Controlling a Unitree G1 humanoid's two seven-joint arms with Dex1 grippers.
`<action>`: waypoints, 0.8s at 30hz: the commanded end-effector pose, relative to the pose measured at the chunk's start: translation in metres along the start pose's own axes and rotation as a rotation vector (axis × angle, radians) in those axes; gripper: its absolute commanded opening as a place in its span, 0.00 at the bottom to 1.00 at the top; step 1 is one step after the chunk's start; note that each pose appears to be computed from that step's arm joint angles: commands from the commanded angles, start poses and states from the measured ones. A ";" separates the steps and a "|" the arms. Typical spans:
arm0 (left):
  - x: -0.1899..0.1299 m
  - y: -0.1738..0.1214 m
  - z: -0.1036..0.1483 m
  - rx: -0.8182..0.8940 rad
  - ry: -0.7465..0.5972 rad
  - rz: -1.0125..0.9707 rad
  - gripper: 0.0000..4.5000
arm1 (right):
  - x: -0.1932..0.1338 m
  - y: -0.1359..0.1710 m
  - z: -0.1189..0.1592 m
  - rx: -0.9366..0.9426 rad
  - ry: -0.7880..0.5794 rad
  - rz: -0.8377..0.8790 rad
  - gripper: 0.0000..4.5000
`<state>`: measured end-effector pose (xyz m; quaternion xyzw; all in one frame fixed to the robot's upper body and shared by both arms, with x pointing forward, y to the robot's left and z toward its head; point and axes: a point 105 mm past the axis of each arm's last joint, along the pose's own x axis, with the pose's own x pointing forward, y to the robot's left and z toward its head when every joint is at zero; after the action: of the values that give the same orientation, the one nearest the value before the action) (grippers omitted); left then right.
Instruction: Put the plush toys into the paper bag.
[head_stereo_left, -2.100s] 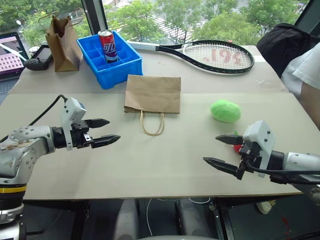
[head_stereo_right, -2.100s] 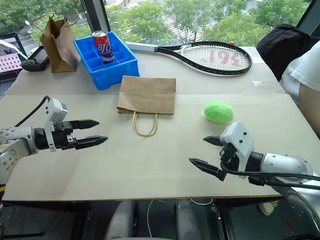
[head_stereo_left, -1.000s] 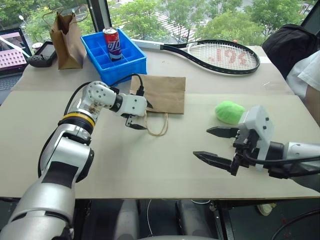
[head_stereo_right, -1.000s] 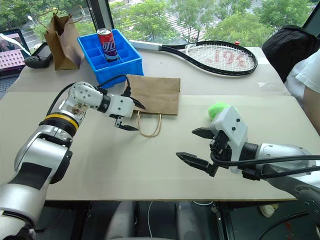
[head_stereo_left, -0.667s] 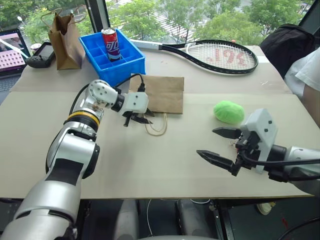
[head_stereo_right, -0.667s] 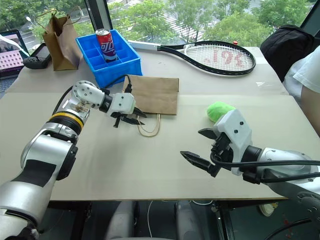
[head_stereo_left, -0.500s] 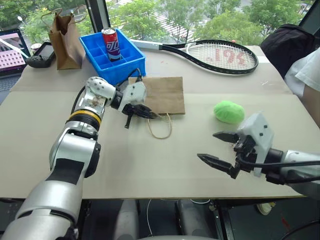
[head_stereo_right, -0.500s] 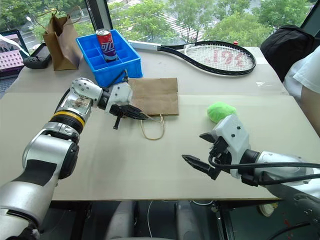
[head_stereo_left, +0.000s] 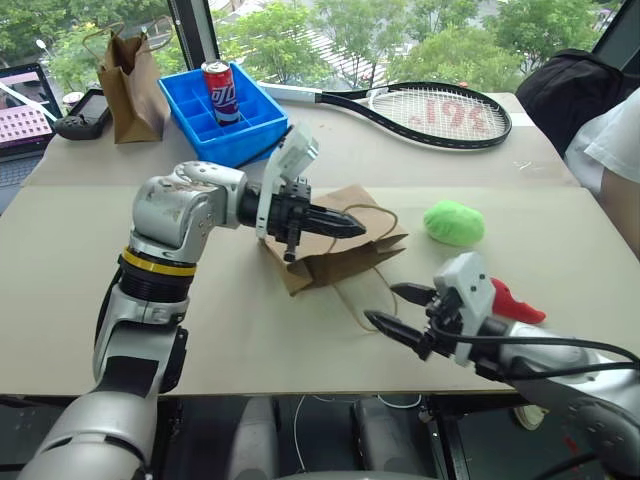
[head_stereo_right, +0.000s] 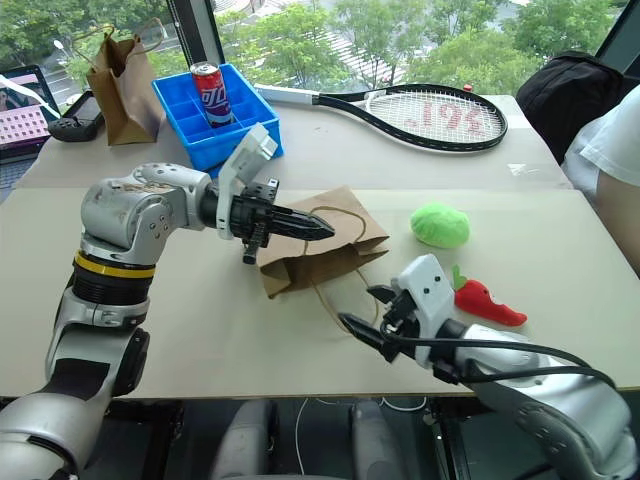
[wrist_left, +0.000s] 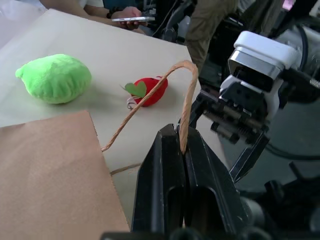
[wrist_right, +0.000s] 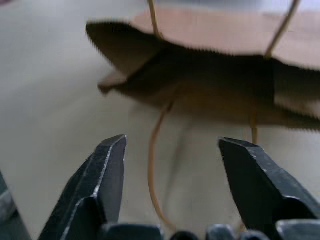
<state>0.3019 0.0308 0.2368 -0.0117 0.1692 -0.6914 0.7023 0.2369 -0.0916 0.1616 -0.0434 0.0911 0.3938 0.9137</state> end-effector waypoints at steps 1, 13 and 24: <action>-0.001 -0.007 0.007 -0.049 -0.032 0.038 0.00 | 0.015 -0.004 0.007 -0.014 -0.066 -0.053 0.38; 0.007 -0.014 0.025 -0.252 -0.203 0.039 0.00 | 0.067 -0.045 -0.016 0.024 -0.099 -0.257 0.01; -0.039 0.006 0.089 -0.198 -0.390 0.201 0.00 | 0.074 -0.045 -0.066 -0.053 0.094 -0.193 0.01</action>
<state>0.3294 0.0446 0.3018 -0.2044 0.1437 -0.5796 0.7757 0.3153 -0.0783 0.1039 -0.0792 0.0765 0.2958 0.9489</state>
